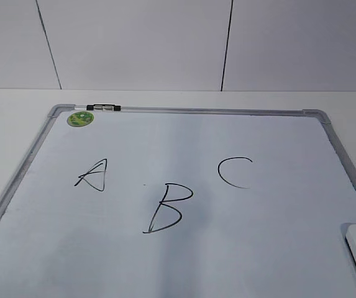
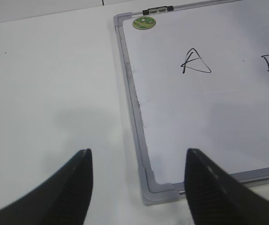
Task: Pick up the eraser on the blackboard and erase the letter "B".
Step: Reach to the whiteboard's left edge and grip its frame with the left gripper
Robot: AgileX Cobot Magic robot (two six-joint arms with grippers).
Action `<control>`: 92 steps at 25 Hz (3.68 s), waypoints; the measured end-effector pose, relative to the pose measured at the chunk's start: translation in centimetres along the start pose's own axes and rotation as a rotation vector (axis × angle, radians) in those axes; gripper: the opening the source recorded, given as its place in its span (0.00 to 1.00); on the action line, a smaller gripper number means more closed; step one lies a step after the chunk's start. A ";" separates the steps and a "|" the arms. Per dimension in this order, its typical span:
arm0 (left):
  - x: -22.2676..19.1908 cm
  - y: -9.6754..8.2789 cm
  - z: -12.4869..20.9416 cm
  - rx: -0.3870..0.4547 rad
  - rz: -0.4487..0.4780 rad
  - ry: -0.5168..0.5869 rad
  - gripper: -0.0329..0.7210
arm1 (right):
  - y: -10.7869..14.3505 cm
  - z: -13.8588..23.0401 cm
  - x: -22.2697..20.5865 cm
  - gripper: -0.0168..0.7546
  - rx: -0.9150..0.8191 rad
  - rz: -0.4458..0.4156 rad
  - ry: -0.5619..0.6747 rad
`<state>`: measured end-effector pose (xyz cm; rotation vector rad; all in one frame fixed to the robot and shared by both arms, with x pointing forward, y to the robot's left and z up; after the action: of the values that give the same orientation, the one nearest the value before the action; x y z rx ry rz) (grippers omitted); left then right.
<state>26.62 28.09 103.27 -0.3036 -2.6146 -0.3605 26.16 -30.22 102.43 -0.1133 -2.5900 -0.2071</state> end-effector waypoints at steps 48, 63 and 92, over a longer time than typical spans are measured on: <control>0.0 0.0 0.0 0.000 0.000 0.000 0.61 | 0.0 0.0 0.0 0.79 0.000 0.000 0.000; 0.0 0.0 0.0 0.000 0.000 0.000 0.58 | 0.0 0.0 0.0 0.79 0.015 -0.002 0.000; 0.1 0.1 0.0 -0.004 -0.007 0.000 0.56 | 0.7 0.1 0.0 0.79 0.147 -0.055 0.005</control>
<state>26.60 28.18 103.33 -0.2960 -2.6156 -0.3675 26.17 -29.50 102.44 0.0120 -2.5953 -0.0366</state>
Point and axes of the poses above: a point on each arm's last joint axis where the gripper is mounted, x pointing back along that axis away from the gripper, y along the wrist's bending axis when the last joint is at zero, z = x × y, the point moved 4 cm from there along -x, pointing out along that axis toward the gripper, and after that the axes turned 11 degrees about -x, right-handed, at the moved point
